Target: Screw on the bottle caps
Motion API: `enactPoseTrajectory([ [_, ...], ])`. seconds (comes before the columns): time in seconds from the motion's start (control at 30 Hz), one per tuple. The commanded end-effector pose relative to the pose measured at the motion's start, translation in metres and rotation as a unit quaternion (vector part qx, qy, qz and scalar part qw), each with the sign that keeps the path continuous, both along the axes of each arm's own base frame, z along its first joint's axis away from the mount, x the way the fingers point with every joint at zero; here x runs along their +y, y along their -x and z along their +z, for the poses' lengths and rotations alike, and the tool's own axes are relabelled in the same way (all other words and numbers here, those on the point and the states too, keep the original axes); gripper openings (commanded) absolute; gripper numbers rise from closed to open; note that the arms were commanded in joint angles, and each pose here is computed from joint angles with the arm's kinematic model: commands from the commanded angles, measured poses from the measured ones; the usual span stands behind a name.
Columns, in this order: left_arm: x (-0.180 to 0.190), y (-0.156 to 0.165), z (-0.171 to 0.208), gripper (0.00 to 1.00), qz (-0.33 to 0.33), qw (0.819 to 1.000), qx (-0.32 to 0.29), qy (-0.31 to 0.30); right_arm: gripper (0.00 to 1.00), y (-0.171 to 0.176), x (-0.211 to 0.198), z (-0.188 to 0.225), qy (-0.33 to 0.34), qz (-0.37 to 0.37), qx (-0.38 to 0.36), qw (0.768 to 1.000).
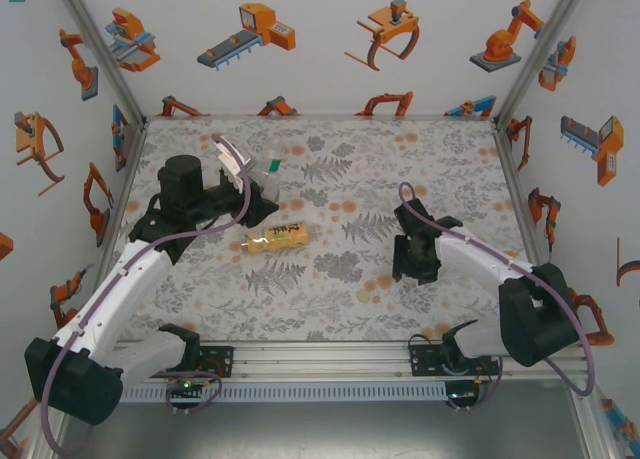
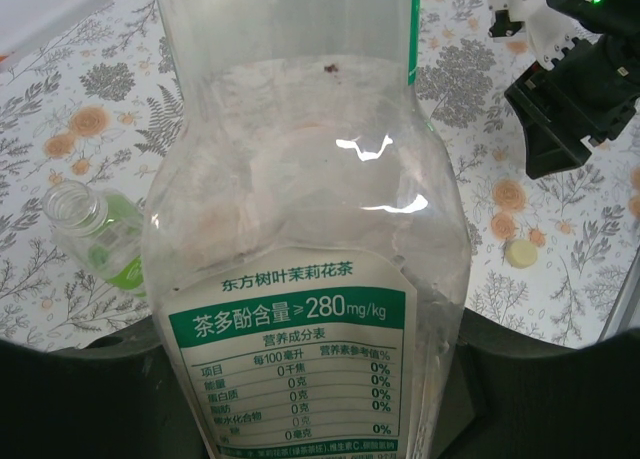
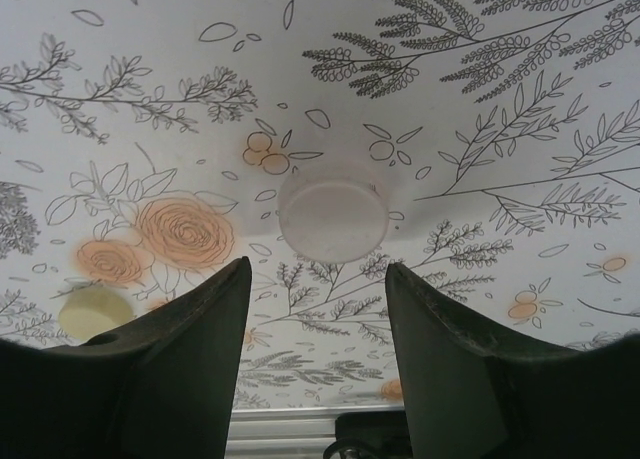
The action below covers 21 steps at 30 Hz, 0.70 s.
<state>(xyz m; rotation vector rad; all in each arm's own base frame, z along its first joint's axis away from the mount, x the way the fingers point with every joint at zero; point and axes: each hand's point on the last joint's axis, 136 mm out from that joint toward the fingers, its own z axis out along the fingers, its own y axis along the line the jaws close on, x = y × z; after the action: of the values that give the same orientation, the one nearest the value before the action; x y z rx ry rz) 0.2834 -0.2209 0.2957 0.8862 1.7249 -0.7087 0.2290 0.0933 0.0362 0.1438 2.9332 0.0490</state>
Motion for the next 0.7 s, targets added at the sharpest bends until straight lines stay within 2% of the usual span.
enactPoseTrajectory([
  [0.0, -0.001, 0.001, 0.001, 0.1, -0.007, 1.0, -0.005, -0.001, 0.53, -0.002, -0.004, -0.006, -0.004, -0.019, -0.005, 1.0],
  [0.67, -0.001, 0.002, 0.003, 0.1, -0.007, 1.0, -0.007, 0.003, 0.49, -0.016, -0.011, -0.009, 0.005, -0.015, -0.012, 1.0],
])
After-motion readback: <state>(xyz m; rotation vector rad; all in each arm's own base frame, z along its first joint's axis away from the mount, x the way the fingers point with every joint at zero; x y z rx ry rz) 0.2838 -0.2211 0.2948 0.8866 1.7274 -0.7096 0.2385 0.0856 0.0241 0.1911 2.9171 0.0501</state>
